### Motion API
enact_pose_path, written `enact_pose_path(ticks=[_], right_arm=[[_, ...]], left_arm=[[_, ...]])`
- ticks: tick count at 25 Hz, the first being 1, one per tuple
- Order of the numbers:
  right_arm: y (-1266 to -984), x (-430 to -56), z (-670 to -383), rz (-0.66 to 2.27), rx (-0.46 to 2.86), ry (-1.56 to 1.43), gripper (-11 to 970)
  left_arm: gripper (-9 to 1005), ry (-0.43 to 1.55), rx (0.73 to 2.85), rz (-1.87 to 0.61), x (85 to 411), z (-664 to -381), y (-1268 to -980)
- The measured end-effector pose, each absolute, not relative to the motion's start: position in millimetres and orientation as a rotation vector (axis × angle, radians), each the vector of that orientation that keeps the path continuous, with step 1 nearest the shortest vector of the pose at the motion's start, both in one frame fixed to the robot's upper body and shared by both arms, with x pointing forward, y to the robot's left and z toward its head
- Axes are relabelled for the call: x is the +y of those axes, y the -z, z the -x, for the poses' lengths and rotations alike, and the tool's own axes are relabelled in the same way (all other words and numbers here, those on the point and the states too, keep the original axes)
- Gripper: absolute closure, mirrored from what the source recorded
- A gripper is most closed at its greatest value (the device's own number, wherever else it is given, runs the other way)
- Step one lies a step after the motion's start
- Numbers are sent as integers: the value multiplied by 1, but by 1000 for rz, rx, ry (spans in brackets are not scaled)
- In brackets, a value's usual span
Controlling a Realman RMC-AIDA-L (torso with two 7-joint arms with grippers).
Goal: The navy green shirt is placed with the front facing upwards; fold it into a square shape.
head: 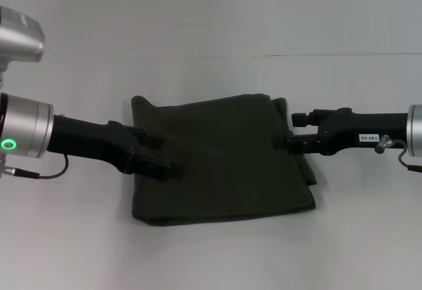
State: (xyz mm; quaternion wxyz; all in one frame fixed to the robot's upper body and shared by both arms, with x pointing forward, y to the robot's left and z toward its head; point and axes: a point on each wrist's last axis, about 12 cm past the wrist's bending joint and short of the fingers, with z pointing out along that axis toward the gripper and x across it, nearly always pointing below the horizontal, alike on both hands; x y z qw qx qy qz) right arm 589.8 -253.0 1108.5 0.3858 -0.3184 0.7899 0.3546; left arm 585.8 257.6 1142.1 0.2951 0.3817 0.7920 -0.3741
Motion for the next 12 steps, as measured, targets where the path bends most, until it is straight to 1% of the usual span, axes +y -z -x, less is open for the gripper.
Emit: enact_pose_path(ticks=[12], right_arm=[[-1109,-252,-590,814,2009,-906,75]], left_arm=[[33,1002,2107,-1022,257,-586,-1143]])
